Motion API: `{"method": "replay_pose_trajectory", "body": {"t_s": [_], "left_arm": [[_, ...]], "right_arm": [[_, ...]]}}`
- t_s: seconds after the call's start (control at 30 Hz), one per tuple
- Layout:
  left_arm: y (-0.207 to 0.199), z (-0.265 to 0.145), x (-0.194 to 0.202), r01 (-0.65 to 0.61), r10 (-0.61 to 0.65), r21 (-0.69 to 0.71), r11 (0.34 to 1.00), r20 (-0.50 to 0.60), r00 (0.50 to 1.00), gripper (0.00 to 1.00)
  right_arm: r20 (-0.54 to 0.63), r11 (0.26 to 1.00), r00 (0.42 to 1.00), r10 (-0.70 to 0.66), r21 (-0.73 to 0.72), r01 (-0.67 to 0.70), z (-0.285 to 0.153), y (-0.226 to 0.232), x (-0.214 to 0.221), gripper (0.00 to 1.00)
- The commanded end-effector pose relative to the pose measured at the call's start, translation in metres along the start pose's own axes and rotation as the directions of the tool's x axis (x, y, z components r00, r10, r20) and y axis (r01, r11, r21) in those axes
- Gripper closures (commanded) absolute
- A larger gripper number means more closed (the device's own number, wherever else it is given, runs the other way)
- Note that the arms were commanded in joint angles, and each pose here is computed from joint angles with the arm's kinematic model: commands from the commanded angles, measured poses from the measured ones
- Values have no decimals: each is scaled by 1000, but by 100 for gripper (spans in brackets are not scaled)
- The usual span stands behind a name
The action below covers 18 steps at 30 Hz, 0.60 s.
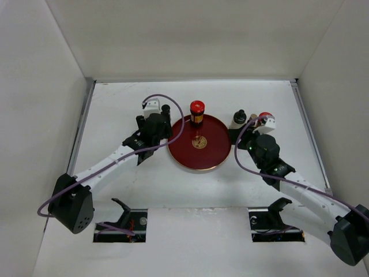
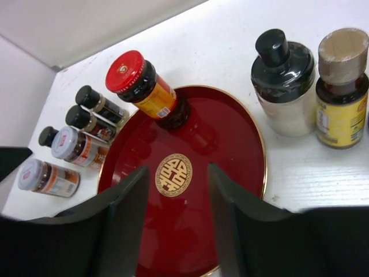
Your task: Organize the condiment bottles
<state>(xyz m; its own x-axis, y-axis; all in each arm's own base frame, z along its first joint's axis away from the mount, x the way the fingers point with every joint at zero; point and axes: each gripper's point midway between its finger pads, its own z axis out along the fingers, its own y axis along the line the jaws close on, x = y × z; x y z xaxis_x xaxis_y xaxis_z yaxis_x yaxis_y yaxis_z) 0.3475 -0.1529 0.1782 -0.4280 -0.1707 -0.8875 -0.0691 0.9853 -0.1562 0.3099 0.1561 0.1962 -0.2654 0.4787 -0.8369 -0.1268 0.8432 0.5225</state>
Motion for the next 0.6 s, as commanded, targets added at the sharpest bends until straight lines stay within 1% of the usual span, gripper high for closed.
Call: {"method": "replay_pose_trajectory", "body": {"t_s": [0.0,0.03,0.07,0.1,0.17,0.33,0.57], "left_arm": [[4,8,4,19,-19,-16,1000,19,1000,32],[6,13,6,15,-15,-25,1000,17,1000,31],[7,17,7,18,-17,-27,999,17,1000,30],[7,21,8,21,-20,-31,999,19,1000,29],[10,30,9,25,-24,-40,999,27,999,29],[14,48,9,39,-37,-62,997,43,998,30],[13,68,12,41,-38,-70,997,46,998,31]], "right_arm": [[40,998,999,16,-55,-13,1,16,-12,38],[38,998,999,16,-58,-13,2,16,-11,29],[35,998,999,15,-59,-13,3,17,-10,22],[33,998,999,14,-61,-12,3,17,-9,19],[19,998,1000,10,-68,-9,6,19,-6,15],[-4,996,1000,7,-93,-7,8,24,0,12],[-8,996,1000,2,-94,-3,10,24,1,11]]}}
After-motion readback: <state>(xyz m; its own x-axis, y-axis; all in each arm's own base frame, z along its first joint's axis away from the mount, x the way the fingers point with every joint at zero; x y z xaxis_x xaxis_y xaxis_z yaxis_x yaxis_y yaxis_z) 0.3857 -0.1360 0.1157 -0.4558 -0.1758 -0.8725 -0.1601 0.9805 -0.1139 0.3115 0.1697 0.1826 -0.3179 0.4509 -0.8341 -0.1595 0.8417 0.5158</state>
